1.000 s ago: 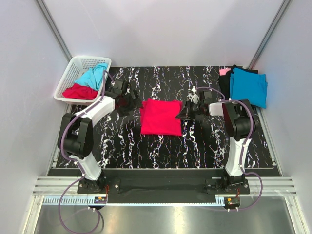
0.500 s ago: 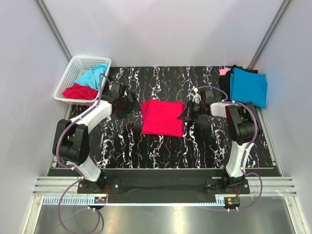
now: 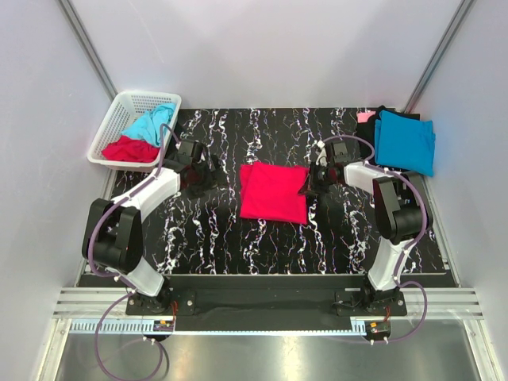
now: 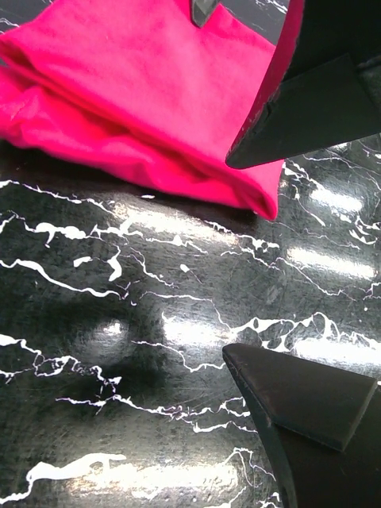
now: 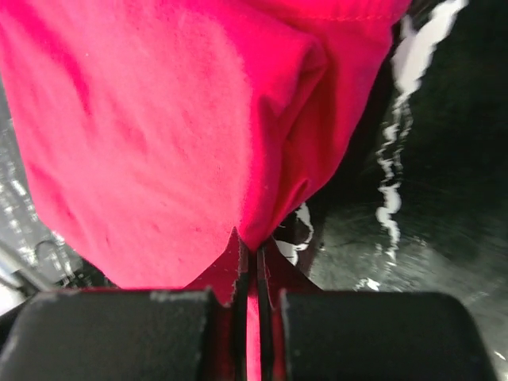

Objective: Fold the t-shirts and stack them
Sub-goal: Neatly place the folded tshirt to the corner, then reset both grippers

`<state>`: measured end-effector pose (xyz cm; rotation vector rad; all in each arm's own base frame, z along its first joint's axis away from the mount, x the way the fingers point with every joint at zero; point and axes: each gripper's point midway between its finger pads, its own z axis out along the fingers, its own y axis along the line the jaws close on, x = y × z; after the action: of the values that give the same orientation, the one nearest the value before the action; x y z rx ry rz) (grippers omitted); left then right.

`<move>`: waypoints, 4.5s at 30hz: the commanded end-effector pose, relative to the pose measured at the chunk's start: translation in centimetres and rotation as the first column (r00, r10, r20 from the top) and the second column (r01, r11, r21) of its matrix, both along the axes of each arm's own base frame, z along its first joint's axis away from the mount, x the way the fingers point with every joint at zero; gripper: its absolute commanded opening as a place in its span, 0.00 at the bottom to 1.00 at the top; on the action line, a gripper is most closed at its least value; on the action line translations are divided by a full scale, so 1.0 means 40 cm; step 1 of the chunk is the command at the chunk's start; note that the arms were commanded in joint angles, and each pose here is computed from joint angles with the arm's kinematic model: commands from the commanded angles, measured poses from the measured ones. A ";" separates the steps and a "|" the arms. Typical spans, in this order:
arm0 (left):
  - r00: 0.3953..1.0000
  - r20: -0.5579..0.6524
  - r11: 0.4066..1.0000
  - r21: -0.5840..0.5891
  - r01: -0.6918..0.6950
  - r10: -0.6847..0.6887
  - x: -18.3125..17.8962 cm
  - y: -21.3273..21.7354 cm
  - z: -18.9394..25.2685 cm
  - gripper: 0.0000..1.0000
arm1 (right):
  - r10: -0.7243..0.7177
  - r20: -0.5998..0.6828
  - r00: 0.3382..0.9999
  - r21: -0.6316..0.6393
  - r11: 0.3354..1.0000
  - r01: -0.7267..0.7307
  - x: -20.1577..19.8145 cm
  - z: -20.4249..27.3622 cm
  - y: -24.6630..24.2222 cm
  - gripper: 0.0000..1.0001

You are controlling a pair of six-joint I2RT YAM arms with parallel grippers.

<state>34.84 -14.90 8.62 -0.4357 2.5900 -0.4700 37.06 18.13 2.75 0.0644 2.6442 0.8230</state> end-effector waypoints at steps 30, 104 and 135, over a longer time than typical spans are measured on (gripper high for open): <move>0.997 0.071 0.996 -0.074 0.045 -0.040 -0.022 -0.021 0.075 0.99 | -0.188 0.410 0.892 -0.583 0.698 0.415 0.439 0.385 -0.376 0.00; 0.997 0.037 0.997 -0.038 0.071 -0.069 -0.035 -0.035 0.028 0.99 | -0.530 0.564 0.633 -0.595 0.271 0.757 0.378 0.560 -0.846 0.70; 0.983 0.134 0.962 0.258 0.086 -0.124 -0.132 -0.051 0.042 0.99 | -0.267 0.392 0.880 -0.330 0.852 0.406 -0.041 0.355 -0.200 0.77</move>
<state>28.93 -17.27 8.45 -0.1437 2.5696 -0.2093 35.52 9.16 15.31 0.2360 2.3900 0.0694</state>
